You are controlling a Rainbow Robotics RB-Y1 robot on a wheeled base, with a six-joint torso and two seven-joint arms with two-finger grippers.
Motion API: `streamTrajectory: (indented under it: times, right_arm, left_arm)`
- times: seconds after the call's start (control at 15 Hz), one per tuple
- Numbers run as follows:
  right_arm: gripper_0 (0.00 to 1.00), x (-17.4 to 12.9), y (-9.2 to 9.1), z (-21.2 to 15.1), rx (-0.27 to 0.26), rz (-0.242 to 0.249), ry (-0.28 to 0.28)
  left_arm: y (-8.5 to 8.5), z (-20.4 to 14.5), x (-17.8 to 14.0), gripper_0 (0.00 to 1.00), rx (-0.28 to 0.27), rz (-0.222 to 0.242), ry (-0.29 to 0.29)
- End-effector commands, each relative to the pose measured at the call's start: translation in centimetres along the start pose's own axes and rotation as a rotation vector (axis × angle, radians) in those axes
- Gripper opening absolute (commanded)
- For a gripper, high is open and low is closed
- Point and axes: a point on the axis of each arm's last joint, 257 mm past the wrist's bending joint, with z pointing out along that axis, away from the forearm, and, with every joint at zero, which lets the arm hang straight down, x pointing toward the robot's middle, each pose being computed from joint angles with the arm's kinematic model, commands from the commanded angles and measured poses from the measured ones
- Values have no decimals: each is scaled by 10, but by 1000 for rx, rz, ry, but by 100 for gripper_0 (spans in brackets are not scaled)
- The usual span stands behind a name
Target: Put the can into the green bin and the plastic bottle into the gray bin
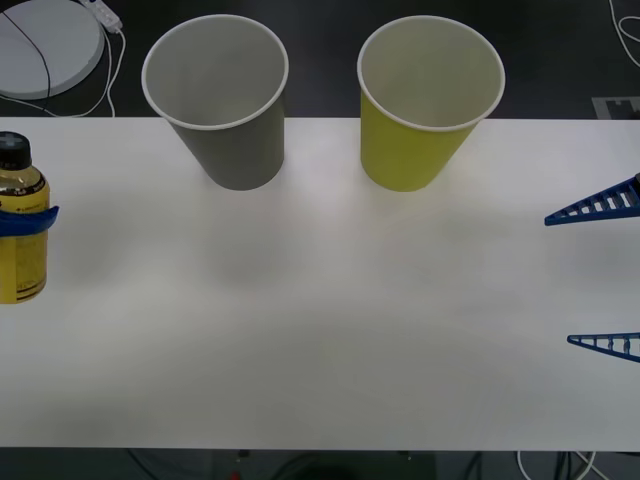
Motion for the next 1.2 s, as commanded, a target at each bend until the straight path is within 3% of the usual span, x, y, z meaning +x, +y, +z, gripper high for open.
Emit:
streamTrajectory:
  times: [0.07,0.67,1.2]
  right_arm:
    - [100,0,0,0,0,0,0]
    - [100,0,0,0,0,0,0]
    - [100,0,0,0,0,0,0]
  left_arm:
    - [11,-8,-8,0,21,10,41]
    - [38,-13,-42,0,64,72,127]
    - [53,12,-76,0,80,108,140]
